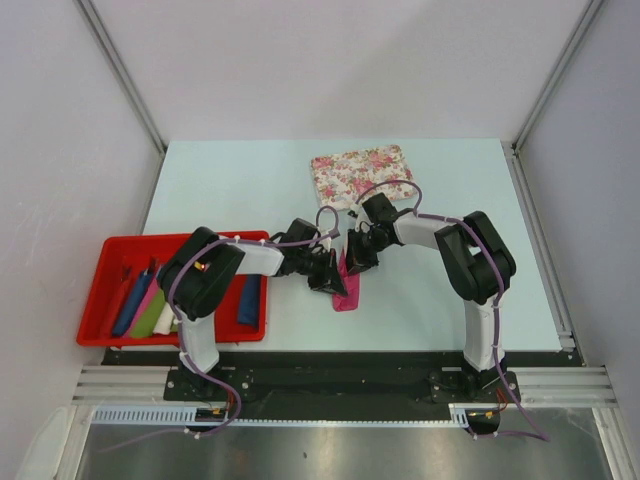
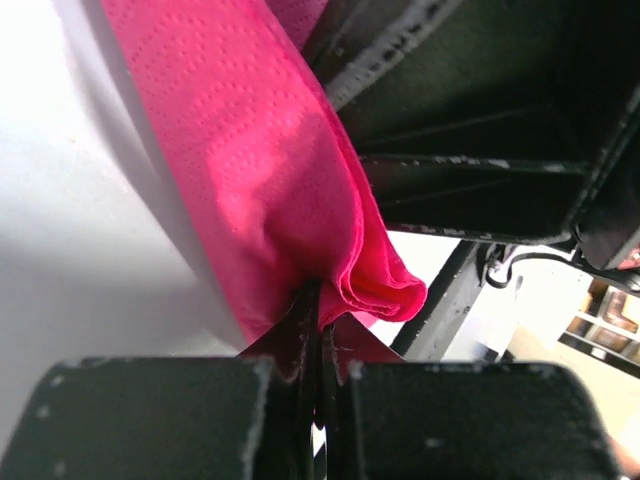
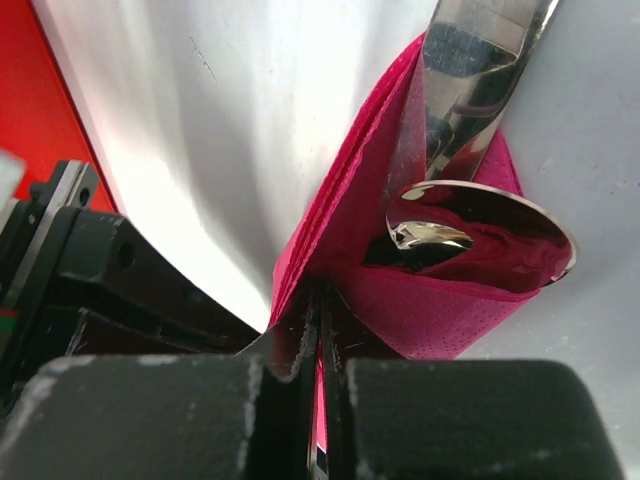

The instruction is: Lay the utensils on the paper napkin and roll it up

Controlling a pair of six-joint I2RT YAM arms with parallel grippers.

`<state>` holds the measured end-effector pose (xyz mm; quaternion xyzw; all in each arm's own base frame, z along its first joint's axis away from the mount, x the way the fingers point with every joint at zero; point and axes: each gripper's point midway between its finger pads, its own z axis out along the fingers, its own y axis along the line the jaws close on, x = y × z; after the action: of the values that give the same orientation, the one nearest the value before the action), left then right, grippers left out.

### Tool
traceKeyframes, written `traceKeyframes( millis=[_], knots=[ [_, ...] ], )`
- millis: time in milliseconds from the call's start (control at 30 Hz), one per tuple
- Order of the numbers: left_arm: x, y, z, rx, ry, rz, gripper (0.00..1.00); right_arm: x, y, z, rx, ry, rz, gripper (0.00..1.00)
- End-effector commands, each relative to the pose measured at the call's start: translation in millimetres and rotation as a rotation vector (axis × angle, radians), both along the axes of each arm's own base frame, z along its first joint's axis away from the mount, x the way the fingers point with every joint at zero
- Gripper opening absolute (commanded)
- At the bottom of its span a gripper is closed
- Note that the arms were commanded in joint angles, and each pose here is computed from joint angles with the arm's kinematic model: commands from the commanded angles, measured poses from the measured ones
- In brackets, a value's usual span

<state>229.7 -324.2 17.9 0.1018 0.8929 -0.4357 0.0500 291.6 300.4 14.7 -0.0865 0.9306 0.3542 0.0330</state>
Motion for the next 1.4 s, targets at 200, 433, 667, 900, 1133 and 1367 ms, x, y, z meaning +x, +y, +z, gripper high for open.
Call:
traceKeyframes(
  millis=[200,433,667,900,1133,1367],
  knots=[
    [16,11,-15,0.059,0.02,0.067,0.0,15,-3,19,-0.003,-0.076,-0.027,0.11],
    [16,10,-13,0.05,0.008,0.059,0.0,13,-13,44,0.099,-0.033,-0.05,0.11],
    [18,8,-9,0.039,-0.001,0.054,0.0,9,-19,32,0.105,0.006,-0.055,0.09],
    [21,5,-1,0.019,-0.018,0.048,0.0,5,-22,6,0.066,0.027,-0.058,0.06],
    [24,-6,28,-0.045,-0.073,0.024,0.0,1,-28,-16,0.011,0.045,-0.066,0.03],
    [12,-36,71,-0.145,-0.188,-0.09,0.0,2,-34,-27,-0.026,0.054,-0.086,0.01]
  ],
)
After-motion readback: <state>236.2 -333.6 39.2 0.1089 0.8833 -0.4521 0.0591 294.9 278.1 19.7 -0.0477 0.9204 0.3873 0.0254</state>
